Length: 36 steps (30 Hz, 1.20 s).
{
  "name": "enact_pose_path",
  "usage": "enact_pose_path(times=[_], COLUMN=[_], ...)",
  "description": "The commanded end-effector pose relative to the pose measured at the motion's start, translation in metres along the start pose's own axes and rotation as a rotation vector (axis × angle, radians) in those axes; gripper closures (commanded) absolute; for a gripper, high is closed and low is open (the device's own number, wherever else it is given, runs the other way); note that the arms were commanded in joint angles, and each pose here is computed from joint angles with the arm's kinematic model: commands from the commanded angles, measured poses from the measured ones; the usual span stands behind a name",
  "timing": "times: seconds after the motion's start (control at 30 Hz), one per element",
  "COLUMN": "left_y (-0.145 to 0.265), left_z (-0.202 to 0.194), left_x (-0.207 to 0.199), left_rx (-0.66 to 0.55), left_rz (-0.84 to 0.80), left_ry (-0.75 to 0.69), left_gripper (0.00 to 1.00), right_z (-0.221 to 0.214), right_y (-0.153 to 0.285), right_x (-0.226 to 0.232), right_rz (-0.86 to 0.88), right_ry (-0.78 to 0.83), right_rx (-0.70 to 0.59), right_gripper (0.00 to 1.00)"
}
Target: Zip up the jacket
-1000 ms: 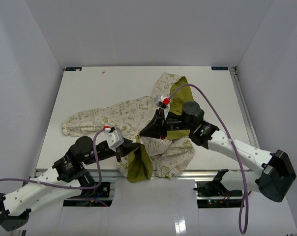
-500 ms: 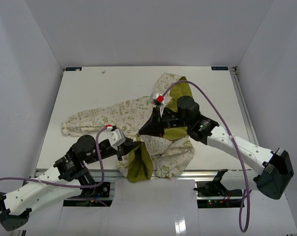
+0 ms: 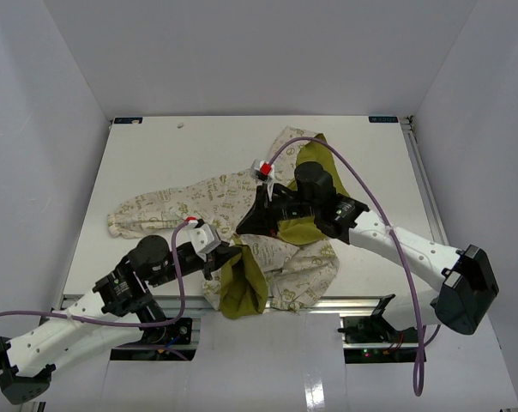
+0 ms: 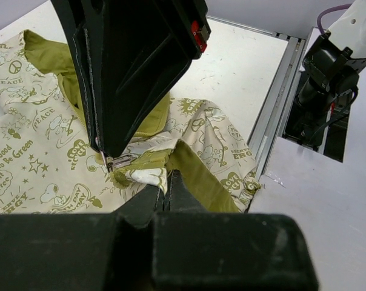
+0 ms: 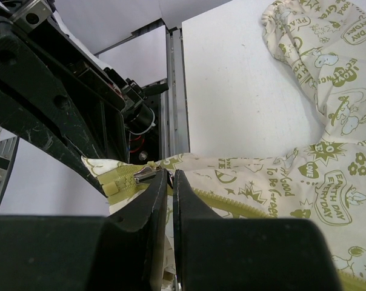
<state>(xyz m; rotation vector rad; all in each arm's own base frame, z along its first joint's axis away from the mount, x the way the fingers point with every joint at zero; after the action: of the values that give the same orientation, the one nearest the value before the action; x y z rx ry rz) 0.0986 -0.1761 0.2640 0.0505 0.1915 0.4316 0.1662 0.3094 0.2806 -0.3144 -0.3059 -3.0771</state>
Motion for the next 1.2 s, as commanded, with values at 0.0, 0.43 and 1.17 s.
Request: enact_pose_path(times=[0.0,0.43,1.17], left_y=[0.022,0.023,0.009], left_z=[0.048,0.053,0.091], left_x=[-0.045,-0.033,0.001], left_rx=[-0.163,-0.127,-0.013], left_rz=[-0.319,-0.172,0.26], left_ry=[-0.044,-0.004,0.148], left_gripper=[1.0,0.67,0.21], right_z=[-0.003,-0.017,0.049], right_y=[0.005,0.006,0.011], right_x=[-0.074,-0.087,-0.031], right_rz=[-0.392,-0.417,-0.33], right_ry=[0.058,0.018,0.125], right_rx=[0.029,0.067,-0.122], right_gripper=[0.92,0.92,0.92])
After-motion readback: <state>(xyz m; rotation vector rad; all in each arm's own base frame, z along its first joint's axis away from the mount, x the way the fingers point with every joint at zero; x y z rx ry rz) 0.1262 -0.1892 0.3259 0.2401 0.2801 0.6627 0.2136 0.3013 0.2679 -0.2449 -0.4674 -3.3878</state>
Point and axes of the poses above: each gripper's point midway between its finger pads, its own y axis back along the fingers, its own x axis along the line the jaws close on, z = x × y, the point moved 7 cm from there along y, back along the fingers, and after that the axes turned 10 degrees about y, right-handed, at the moved point
